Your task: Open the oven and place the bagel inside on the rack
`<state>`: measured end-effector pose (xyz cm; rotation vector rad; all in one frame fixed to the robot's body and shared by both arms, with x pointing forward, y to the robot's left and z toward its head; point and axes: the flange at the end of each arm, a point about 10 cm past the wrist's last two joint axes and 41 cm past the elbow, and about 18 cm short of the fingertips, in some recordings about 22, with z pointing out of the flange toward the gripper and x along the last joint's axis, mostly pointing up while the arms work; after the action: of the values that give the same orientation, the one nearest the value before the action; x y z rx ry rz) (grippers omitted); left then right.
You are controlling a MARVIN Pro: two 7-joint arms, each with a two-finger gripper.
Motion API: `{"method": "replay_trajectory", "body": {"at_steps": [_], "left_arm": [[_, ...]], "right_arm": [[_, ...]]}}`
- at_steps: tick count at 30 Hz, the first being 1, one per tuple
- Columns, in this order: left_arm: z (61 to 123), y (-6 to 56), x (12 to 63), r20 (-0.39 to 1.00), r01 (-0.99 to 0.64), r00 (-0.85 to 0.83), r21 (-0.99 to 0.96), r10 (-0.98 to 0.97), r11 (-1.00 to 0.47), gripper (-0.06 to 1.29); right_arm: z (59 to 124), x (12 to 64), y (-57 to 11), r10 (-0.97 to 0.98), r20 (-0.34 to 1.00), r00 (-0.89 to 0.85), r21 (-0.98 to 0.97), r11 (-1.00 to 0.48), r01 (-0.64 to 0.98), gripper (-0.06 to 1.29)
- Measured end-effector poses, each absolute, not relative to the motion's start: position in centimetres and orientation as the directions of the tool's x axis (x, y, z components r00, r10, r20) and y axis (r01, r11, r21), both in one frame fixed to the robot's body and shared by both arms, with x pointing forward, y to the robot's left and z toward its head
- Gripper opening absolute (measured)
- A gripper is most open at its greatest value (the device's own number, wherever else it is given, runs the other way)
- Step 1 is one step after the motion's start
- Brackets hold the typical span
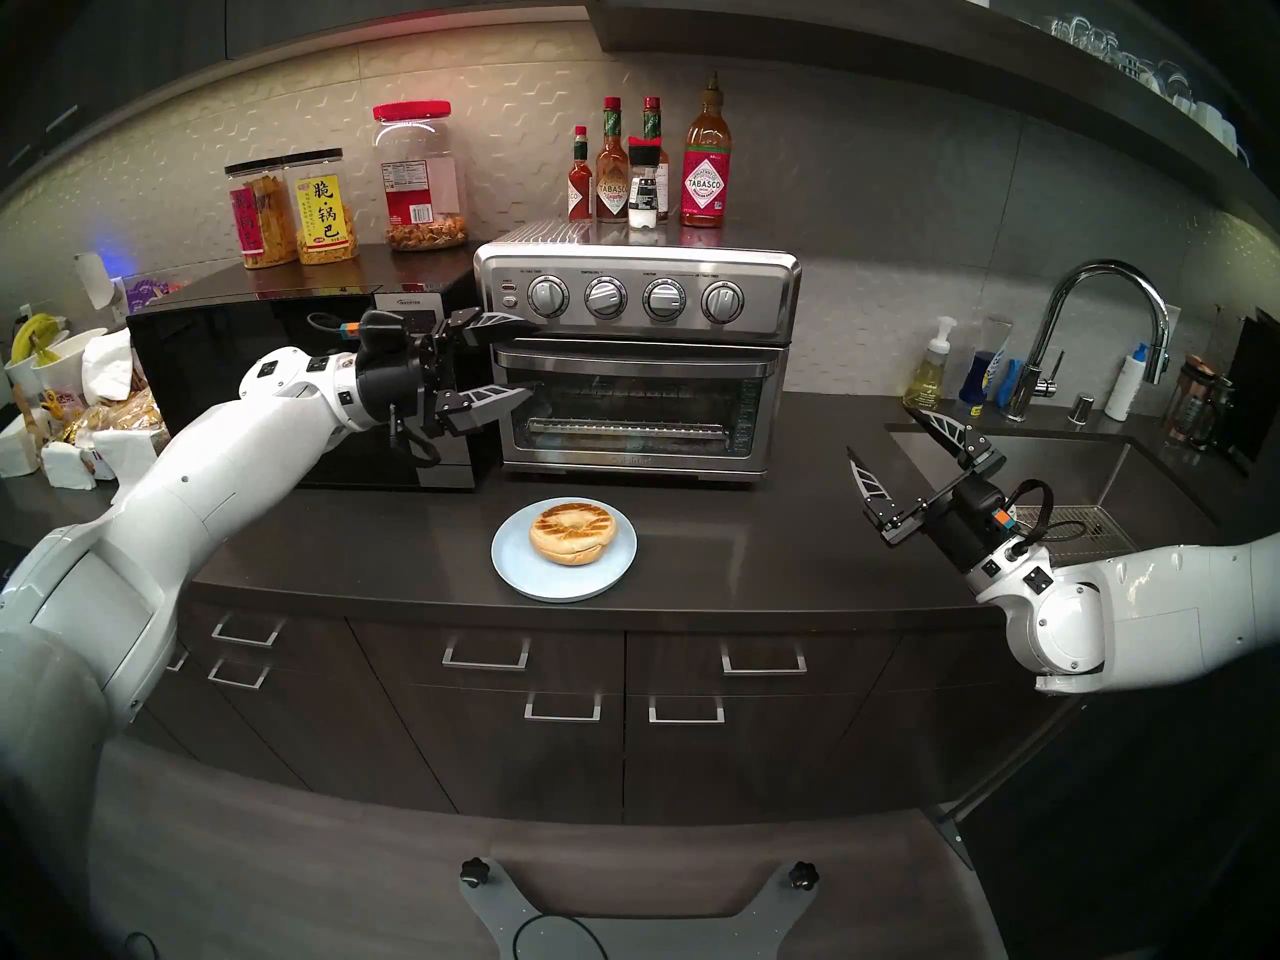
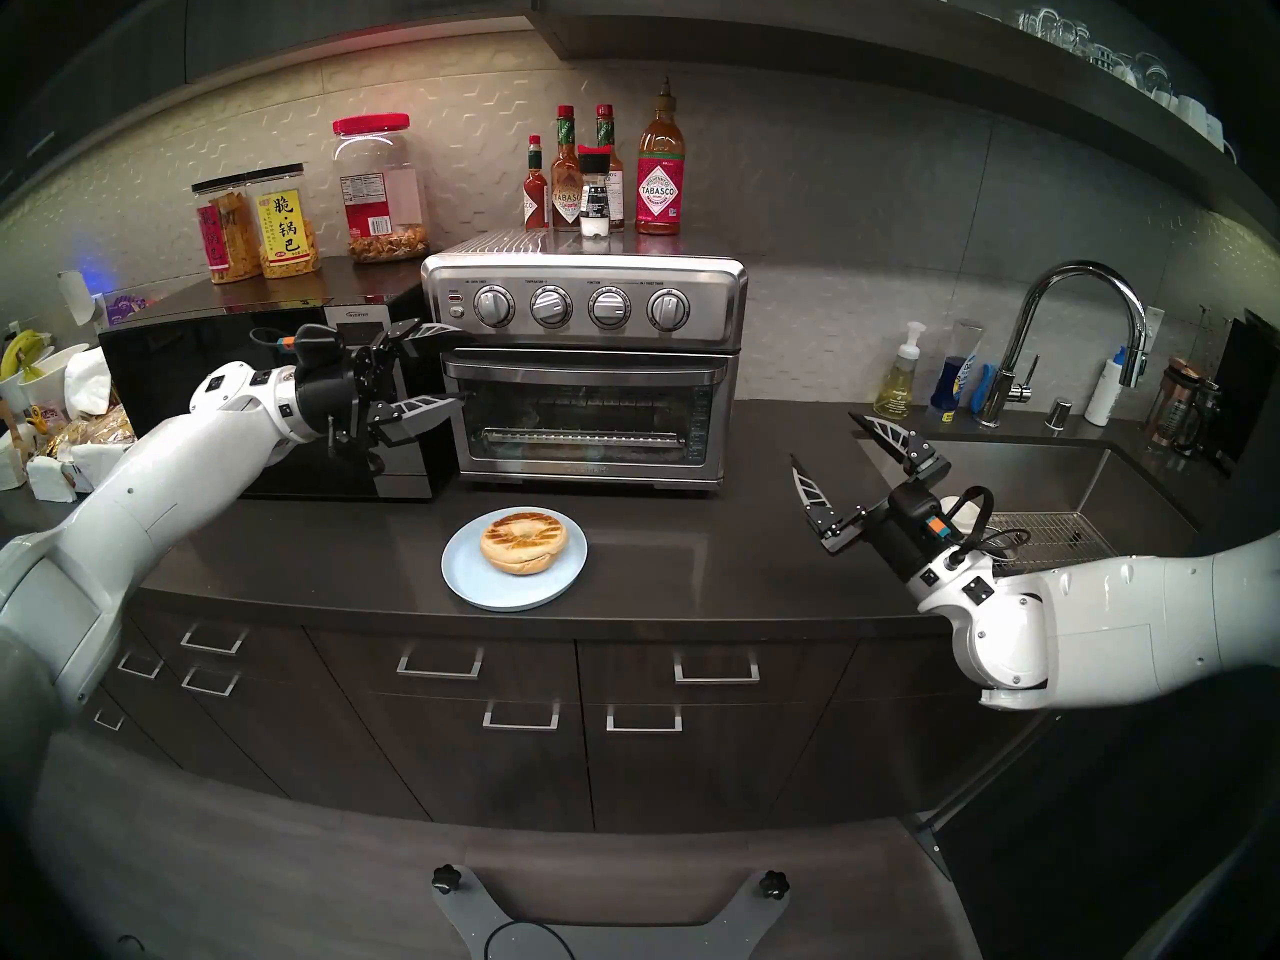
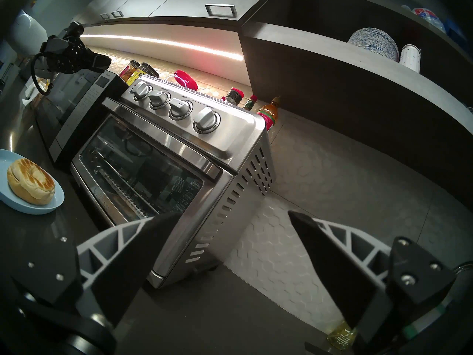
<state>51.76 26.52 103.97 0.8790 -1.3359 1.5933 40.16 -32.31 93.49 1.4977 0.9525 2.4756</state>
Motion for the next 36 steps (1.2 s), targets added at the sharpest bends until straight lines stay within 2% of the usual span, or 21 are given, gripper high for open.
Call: {"method": "replay_trajectory", "body": {"at_steps": [10,17,24,36], "left_arm": [[105.7,18.3,49.3,0.887,-0.894,-0.369,-0.42,0.278,0.156,1.23],[103.1,17.0,46.3,0.909,-0.897,-0.293,-0.369,0.297,0.244,1.23],[101.4,17.9,43.9,0.908,-0.901,-0.275,-0.358,0.315,0.244,1.23],[100.6,19.3,40.3,0.863,-0.914,-0.332,-0.394,0.381,0.096,1.23]], "right_arm": [[93.5,40.2,-32.3,0.384,0.767,-0.514,0.554,-0.801,0.229,1.23],[93.6,40.2,-32.3,0.383,0.767,-0.514,0.554,-0.801,0.229,1.23],[93.6,40.2,-32.3,0.383,0.767,-0.515,0.553,-0.801,0.228,1.23],[93.6,40.2,-32.3,0.381,0.768,-0.514,0.55,-0.804,0.226,1.23]]}}
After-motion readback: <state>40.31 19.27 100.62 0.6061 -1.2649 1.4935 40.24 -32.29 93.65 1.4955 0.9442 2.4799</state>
